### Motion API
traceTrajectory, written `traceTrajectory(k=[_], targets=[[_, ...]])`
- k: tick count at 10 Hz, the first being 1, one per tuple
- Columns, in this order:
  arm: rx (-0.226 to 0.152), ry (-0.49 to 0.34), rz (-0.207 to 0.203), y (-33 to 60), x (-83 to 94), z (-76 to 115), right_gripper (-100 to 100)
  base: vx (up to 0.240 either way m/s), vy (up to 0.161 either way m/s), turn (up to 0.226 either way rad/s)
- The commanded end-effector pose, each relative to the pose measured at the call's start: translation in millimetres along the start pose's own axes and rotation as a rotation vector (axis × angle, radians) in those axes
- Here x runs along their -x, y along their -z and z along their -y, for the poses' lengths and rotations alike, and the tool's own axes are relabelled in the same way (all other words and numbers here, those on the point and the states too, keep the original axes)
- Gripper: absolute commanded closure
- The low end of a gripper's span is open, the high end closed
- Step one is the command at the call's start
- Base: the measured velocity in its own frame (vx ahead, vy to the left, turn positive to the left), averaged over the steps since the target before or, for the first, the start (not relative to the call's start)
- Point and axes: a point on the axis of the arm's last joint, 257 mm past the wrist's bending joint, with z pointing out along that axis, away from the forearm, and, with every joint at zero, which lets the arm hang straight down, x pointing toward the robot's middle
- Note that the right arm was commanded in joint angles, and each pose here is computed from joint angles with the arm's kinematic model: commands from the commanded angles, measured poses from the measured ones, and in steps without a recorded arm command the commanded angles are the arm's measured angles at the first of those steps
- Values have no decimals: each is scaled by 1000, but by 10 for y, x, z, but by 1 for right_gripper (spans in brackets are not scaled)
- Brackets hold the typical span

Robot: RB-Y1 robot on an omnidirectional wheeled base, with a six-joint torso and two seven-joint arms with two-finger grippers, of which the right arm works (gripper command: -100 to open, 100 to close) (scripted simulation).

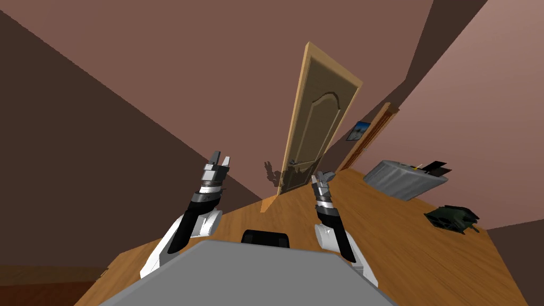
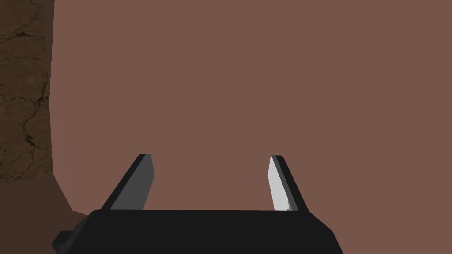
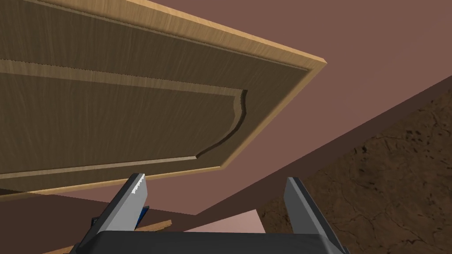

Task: Pull the door open

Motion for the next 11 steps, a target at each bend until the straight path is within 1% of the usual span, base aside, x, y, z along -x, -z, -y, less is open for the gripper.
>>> traceTrajectory(k=[1,3,4,5,6,7,8,9,10,11], targets=[[-24,-14,-10,23,-12,165,-100,54,-48,75],[-49,-36,-27,43,-42,358,-100,66,-94,205],[-68,-35,-27,78,-43,445,-100,52,-85,66],[-82,-45,-35,94,-54,548,-100,37,-64,112],[-100,-55,-43,119,-63,667,-100,42,-94,190],[-112,-55,-42,143,-63,720,-100,40,-83,77],[-132,-64,-49,176,-68,847,-100,46,-65,117],[-138,-73,-56,176,-71,910,-100,69,-97,184],[-158,-72,-56,220,-69,993,-100,46,-77,85],[-173,-81,-61,245,-67,1096,-100,42,-62,115]])
